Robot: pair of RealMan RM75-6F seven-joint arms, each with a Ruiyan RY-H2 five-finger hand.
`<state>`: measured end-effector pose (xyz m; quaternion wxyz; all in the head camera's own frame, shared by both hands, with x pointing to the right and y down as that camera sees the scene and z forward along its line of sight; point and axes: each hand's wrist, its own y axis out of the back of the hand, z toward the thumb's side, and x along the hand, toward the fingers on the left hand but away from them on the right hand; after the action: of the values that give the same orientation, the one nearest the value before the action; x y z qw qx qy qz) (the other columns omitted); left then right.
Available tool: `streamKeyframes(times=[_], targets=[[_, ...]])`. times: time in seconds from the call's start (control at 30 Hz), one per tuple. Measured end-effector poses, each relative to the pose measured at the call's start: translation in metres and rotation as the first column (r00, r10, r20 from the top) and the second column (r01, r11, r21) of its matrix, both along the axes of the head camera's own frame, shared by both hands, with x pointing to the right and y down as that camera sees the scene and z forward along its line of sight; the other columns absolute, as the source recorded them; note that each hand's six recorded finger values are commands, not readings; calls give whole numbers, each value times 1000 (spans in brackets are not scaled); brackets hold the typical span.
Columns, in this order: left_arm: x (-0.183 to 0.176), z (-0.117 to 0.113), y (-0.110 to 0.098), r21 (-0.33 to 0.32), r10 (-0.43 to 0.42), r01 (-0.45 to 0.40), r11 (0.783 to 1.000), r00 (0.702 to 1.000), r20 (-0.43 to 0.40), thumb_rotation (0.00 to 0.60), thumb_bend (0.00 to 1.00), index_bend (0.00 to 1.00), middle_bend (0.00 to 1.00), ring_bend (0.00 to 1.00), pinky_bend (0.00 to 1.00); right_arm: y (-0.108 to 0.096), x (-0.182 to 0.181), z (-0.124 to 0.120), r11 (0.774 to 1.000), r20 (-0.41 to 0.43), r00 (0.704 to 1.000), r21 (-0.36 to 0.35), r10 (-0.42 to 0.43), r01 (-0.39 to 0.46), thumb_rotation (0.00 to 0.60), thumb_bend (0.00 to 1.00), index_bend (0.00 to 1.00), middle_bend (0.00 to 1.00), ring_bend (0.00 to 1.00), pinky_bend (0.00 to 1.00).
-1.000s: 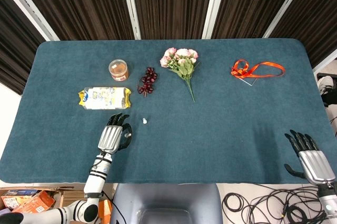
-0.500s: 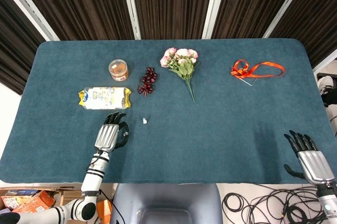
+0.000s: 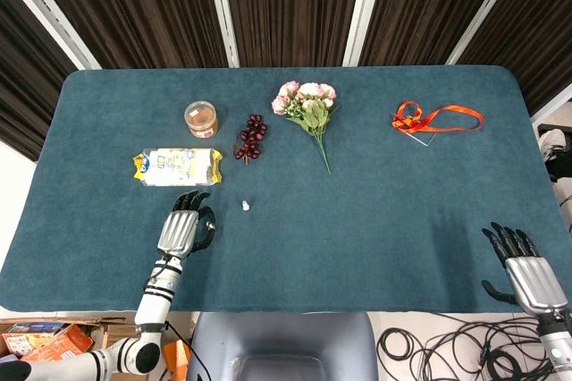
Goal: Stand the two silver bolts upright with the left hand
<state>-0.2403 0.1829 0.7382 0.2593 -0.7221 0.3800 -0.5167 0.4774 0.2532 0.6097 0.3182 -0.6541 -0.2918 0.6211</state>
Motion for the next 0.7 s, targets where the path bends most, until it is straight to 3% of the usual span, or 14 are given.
streamKeyframes(times=[0.3,0.43,0.57,0.7], targets=[[-1,-2,1,-1,11,-11,1000,1000,-16,600,376,407,169,79,110,0,0,0,1000,-5,1000,-3,0,0,600,210,0,0,0,0],[1,-8,2,12,27,-27,1000,999,-31,600,371,290,146,68,110,0,0,-2,1000,-5,1000,10,0,0,600,210,0,0,0,0],[-8,-27,6,64,66,-64,996,997,-31,600,373,201,109,40,69,-2,-3,-9,999,3,1000,42,-3,3,600,209,0,0,0,0],[-52,-62,11,157,76,-81,984,996,38,600,365,72,29,0,0,-6,-13,-22,996,12,1000,92,-18,17,600,209,0,0,0,0]])
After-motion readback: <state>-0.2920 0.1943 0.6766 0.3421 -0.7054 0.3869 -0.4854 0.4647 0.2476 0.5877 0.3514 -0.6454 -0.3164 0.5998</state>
